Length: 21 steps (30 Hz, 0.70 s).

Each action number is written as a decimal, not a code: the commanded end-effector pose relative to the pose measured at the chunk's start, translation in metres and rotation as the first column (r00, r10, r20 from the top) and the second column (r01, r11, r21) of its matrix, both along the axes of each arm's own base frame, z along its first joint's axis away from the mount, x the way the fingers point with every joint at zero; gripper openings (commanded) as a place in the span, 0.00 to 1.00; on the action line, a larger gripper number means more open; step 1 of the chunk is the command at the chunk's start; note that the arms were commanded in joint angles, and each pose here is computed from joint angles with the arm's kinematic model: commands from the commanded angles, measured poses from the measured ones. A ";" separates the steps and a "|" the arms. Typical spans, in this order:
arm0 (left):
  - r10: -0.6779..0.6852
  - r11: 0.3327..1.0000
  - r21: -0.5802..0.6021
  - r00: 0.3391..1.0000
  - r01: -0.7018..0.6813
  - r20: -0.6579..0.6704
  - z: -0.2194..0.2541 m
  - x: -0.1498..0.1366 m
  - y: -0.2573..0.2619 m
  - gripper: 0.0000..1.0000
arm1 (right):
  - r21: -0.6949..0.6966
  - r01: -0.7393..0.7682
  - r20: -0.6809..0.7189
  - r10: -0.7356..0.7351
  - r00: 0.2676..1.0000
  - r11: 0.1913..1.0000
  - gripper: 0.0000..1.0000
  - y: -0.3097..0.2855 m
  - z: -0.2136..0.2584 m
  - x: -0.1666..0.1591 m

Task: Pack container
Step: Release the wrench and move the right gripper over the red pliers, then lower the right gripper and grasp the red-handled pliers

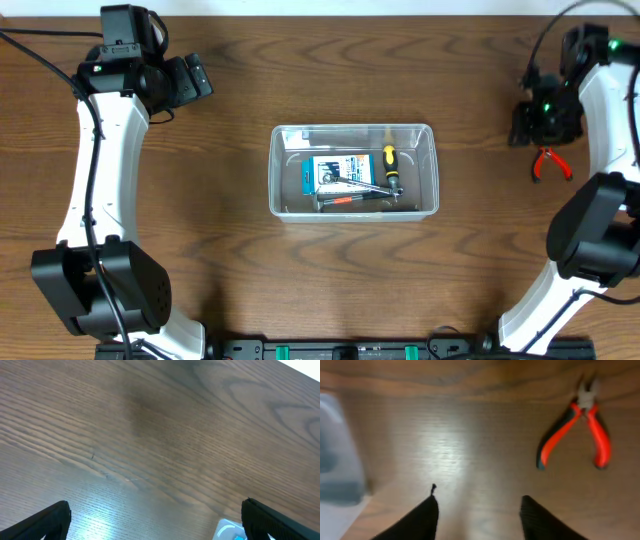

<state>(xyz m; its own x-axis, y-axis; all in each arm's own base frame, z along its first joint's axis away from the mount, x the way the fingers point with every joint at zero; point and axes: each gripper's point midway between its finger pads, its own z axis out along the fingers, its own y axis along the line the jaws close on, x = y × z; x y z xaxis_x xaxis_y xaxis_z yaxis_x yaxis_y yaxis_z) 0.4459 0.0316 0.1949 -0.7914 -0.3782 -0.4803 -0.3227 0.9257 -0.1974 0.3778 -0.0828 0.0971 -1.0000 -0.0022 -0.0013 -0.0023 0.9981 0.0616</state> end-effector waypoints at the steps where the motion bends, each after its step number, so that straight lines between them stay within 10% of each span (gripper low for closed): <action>1: 0.010 1.000 -0.007 1.000 -0.010 0.012 0.005 0.002 0.000 0.98 | 0.006 0.039 -0.029 -0.038 0.999 0.999 0.56 -0.011 -0.019 -0.014; 21: 0.010 1.000 -0.007 1.000 -0.010 0.012 0.005 0.002 0.000 0.98 | -0.011 0.272 0.037 -0.271 0.962 0.962 0.52 -0.056 -0.066 -0.019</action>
